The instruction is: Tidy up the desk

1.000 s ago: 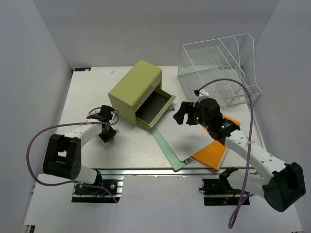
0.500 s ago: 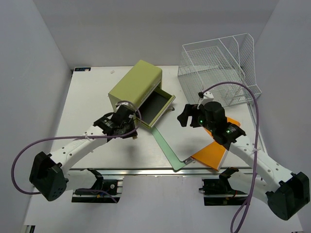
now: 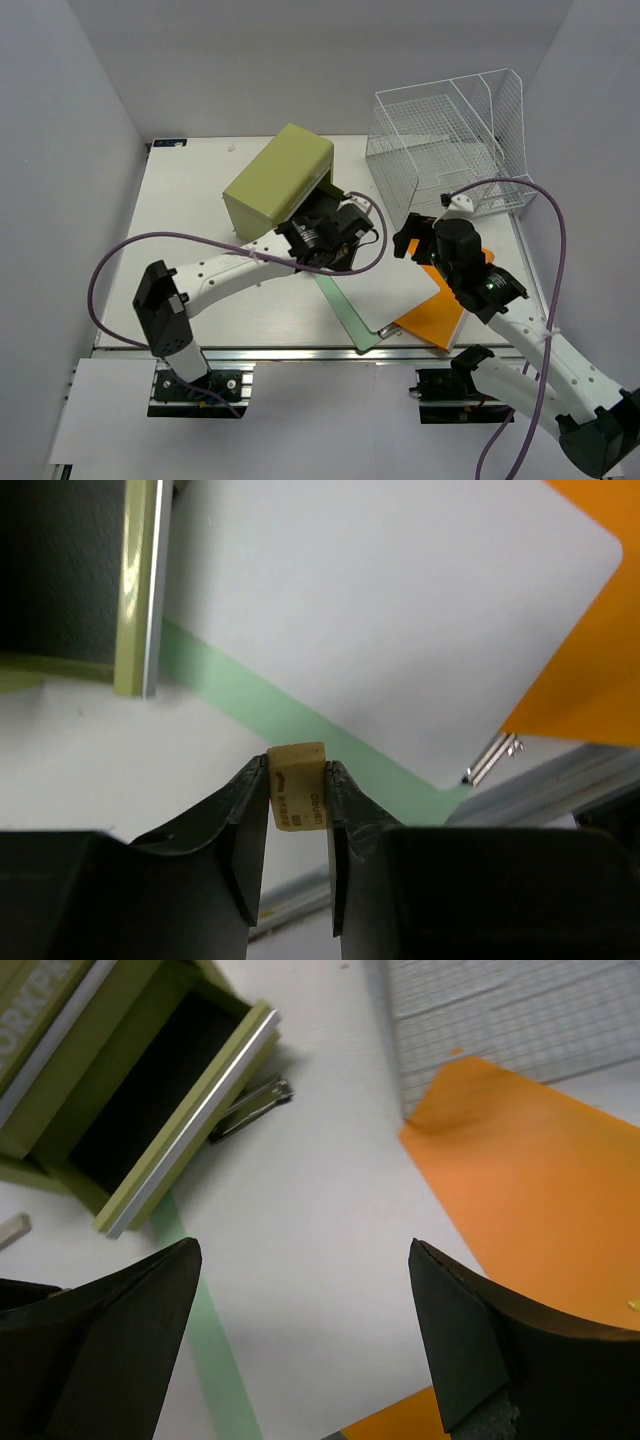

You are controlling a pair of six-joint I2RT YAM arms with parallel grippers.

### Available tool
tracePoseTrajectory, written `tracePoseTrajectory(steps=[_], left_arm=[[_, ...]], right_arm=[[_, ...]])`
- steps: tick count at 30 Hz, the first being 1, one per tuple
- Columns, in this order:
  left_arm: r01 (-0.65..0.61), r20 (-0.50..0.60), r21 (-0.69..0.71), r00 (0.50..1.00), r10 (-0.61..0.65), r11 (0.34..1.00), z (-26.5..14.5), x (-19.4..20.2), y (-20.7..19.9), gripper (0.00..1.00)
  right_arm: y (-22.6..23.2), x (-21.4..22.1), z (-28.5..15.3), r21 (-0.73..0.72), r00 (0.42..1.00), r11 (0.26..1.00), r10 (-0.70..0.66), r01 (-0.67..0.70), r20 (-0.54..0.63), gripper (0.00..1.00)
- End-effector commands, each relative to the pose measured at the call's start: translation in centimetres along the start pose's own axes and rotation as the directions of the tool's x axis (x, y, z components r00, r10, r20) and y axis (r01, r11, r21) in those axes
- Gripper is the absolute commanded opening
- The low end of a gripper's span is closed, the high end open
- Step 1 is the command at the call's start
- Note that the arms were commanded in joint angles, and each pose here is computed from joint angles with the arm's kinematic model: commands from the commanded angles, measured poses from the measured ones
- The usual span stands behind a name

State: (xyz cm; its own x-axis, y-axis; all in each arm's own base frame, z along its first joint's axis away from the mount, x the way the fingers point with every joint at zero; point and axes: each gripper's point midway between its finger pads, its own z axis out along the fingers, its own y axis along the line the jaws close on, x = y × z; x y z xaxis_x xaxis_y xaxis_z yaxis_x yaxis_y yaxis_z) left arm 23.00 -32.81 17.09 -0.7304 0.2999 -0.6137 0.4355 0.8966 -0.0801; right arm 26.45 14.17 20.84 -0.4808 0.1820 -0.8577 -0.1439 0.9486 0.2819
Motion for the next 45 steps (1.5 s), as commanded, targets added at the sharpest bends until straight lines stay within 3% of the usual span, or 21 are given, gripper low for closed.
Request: tracePoseTrajectory(steps=[1, 6, 12, 14, 15, 17, 20, 21, 22, 25, 28, 31, 34, 37, 40, 44, 45], left_arm=[[-0.045, 0.148, -0.059, 0.988, 0.053, 0.997, -0.6, -5.3, 0.3, 0.00], [-0.007, 0.216, -0.232, 0.975, 0.059, 0.973, 0.8, -9.6, 3.5, 0.00], [0.028, 0.145, -0.333, 0.989, 0.022, 0.943, 5.9, -10.6, 10.2, 0.00], [-0.007, 0.136, -0.374, 0.989, 0.062, 0.927, 7.0, -10.5, 11.1, 0.00], [-0.014, 0.141, -0.376, 0.987, 0.072, 0.927, 7.4, -10.8, 11.3, 0.08], [-0.040, 0.109, -0.357, 0.990, 0.084, 0.933, 8.6, -10.4, 11.1, 0.11], [-0.046, 0.089, -0.364, 0.993, 0.084, 0.930, 9.5, -9.9, 11.8, 0.24], [-0.042, 0.077, -0.375, 0.994, 0.076, 0.926, 9.9, -9.6, 12.4, 0.30], [-0.039, 0.073, -0.378, 0.995, 0.071, 0.925, 9.9, -9.6, 12.5, 0.48], [-0.024, 0.059, -0.382, 0.997, 0.050, 0.924, 9.2, -9.5, 12.6, 0.66], [-0.024, 0.062, -0.312, 0.997, 0.045, 0.950, 8.0, -8.9, 11.6, 0.77], [-0.006, 0.106, -0.210, 0.994, 0.029, 0.978, 5.6, -9.4, 10.3, 0.77], [0.005, 0.067, -0.052, 0.998, -0.002, 0.999, 3.1, -7.7, 7.7, 0.78], [-0.014, 0.015, 0.206, 1.000, 0.011, 0.978, -0.2, -3.8, 4.5, 0.98], [0.088, -0.085, 0.151, 0.993, -0.076, 0.985, -1.2, 2.2, 6.5, 0.98], [0.205, -0.209, -0.118, 0.951, -0.226, 0.972, -2.0, 9.0, 11.3, 0.98], [0.249, -0.195, -0.195, 0.938, -0.287, 0.949, -2.1, 10.0, 12.5, 0.98]], right_arm=[[-3.7, -0.8, -1.1, 0.182, 0.996, 0.981, 0.049, -0.062, 0.071, 0.89], [-4.7, -0.5, -1.9, 0.220, 0.996, 0.973, 0.056, -0.070, 0.071, 0.89], [-5.1, -0.1, -2.2, 0.233, 0.996, 0.970, 0.060, -0.073, 0.062, 0.89], [-5.2, 0.0, -2.2, 0.236, 0.996, 0.969, 0.059, -0.072, 0.062, 0.89], [-5.2, 0.0, -2.3, 0.236, 0.996, 0.969, 0.059, -0.073, 0.064, 0.89], [-5.3, 0.0, -2.3, 0.239, 0.996, 0.968, 0.057, -0.071, 0.063, 0.89], [-5.3, 0.0, -2.4, 0.241, 0.997, 0.968, 0.058, -0.071, 0.060, 0.89], [-5.3, 0.0, -2.5, 0.239, 0.996, 0.968, 0.059, -0.071, 0.060, 0.89], [-5.3, 0.0, -2.5, 0.238, 0.996, 0.968, 0.059, -0.072, 0.062, 0.89], [-5.1, -0.1, -2.7, 0.221, 0.996, 0.972, 0.063, -0.076, 0.066, 0.89], [-4.8, 0.0, -2.7, 0.202, 0.996, 0.976, 0.063, -0.075, 0.067, 0.89], [-4.4, 0.1, -2.5, 0.178, 0.997, 0.982, 0.056, -0.065, 0.058, 0.89], [-4.1, 0.4, -2.3, 0.161, 0.998, 0.985, 0.049, -0.056, 0.048, 0.89], [-4.0, 0.6, -2.1, 0.151, 0.998, 0.987, 0.044, -0.050, 0.043, 0.89], [-3.9, 0.8, -1.9, 0.145, 0.999, 0.989, 0.033, -0.038, 0.035, 0.89], [-3.7, 0.9, -1.8, 0.130, 0.999, 0.991, 0.022, -0.026, 0.028, 0.89], [-3.4, 0.9, -1.7, 0.120, 0.999, 0.993, 0.020, -0.023, 0.026, 0.89]])
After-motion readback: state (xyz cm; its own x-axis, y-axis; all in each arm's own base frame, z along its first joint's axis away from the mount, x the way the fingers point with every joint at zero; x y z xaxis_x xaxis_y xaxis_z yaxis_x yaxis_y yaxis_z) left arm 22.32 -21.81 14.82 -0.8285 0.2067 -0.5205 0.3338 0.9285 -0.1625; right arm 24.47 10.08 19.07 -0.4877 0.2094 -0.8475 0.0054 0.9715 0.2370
